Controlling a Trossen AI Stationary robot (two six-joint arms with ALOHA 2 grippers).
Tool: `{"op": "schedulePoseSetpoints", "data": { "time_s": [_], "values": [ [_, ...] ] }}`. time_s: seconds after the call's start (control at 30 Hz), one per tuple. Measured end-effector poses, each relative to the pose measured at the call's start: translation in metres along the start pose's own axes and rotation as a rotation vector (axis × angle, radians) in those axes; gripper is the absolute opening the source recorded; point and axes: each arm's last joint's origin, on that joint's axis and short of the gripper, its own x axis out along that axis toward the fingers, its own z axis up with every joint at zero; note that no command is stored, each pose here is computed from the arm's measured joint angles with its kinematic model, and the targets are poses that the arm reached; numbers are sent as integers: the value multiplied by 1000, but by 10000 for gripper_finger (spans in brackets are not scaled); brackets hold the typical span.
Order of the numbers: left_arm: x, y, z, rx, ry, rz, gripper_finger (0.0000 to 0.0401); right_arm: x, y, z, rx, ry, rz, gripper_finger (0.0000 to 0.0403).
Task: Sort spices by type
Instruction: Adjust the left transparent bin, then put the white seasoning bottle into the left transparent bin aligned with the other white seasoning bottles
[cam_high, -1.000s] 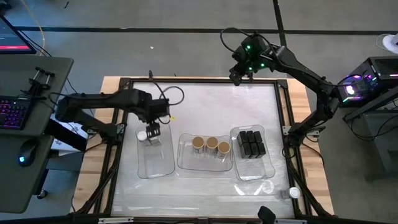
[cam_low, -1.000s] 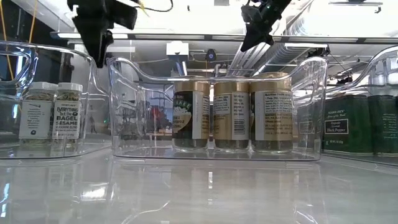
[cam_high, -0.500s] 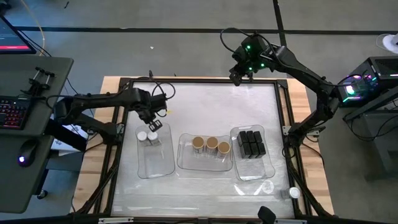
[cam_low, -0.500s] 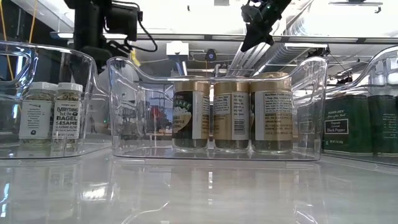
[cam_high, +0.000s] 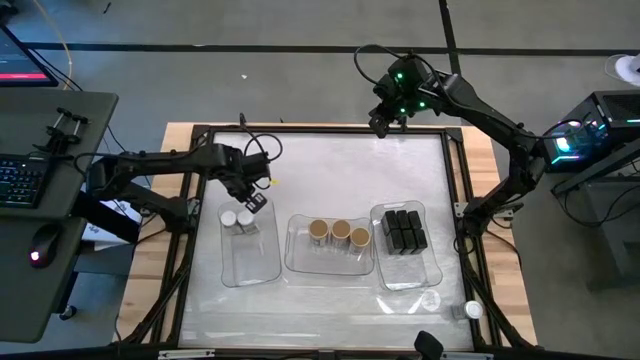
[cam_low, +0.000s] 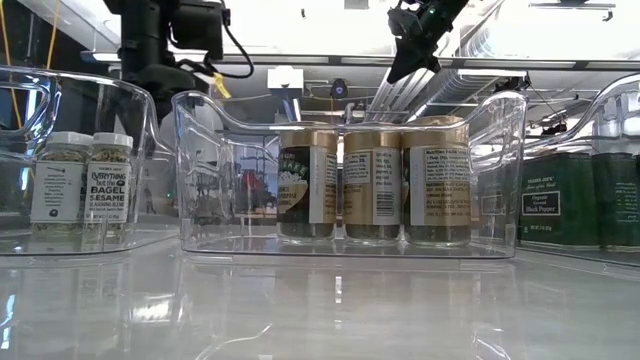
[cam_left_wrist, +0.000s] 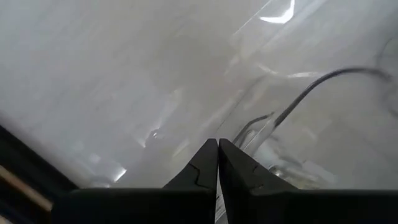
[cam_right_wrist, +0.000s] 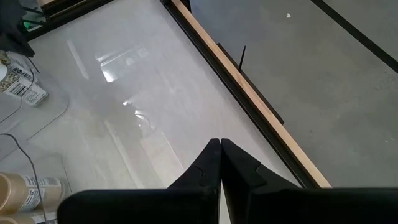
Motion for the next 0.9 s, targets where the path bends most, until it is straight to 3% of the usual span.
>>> {"op": "schedulePoseSetpoints", "data": {
  "time_s": [0.63, 0.9],
  "values": [
    [2, -37, 9, 37, -124, -194, 0, 0, 0, 0, -4, -2, -1, 0],
    [-50, -13, 25, 34, -347, -180, 0, -25, -8, -6, 18, -13, -62, 0]
  ]
}}
